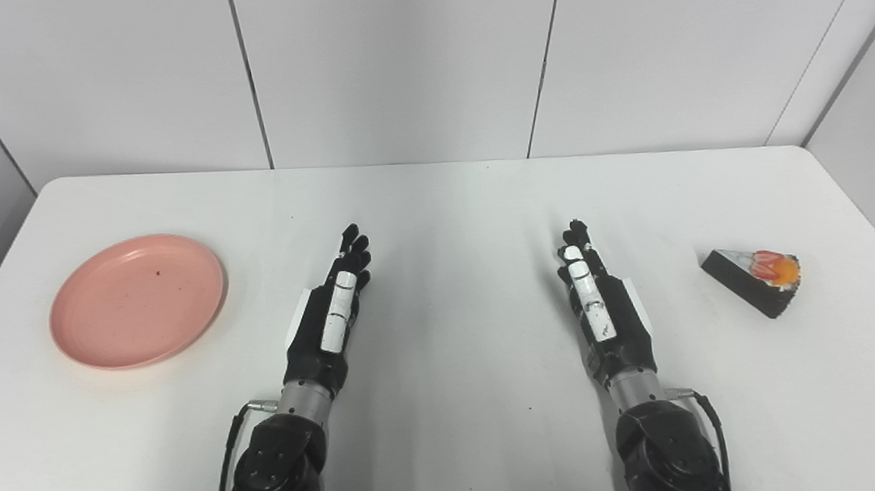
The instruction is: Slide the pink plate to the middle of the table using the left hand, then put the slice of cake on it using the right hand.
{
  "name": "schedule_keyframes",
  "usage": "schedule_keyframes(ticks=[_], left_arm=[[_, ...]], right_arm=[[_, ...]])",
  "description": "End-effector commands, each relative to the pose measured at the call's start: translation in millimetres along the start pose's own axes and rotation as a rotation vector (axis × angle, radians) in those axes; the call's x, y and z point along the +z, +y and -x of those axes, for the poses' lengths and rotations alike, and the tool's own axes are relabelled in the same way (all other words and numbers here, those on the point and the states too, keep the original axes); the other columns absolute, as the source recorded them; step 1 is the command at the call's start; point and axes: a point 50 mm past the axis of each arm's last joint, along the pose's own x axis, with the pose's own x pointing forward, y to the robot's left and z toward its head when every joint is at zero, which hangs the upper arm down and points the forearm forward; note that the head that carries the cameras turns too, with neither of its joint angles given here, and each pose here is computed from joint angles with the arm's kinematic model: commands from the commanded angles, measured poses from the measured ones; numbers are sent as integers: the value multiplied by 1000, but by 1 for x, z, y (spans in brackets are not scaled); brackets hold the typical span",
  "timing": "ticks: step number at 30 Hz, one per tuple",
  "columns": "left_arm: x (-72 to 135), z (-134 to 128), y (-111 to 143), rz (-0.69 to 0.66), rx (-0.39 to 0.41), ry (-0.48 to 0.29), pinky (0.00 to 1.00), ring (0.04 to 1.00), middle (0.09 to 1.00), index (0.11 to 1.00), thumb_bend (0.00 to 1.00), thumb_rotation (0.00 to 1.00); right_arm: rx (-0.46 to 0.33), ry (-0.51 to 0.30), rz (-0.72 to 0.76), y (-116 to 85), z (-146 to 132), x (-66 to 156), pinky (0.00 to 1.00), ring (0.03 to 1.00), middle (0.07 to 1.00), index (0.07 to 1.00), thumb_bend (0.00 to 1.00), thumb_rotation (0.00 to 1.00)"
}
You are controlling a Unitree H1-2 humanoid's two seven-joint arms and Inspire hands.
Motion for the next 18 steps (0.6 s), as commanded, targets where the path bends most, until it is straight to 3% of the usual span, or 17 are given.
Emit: schedule_keyframes(ticks=[1, 18], left_arm=[[-15, 7, 0, 10, 5, 78, 1000, 1000, 1000, 1000, 738, 1000], [-17, 6, 1, 21, 10, 72, 1000, 1000, 1000, 1000, 737, 1000]], right_arm=[[13, -73, 1, 3, -9, 18, 1000, 999, 992, 996, 681, 869], [15, -72, 0, 2, -9, 17, 1000, 1000, 999, 1000, 674, 868]])
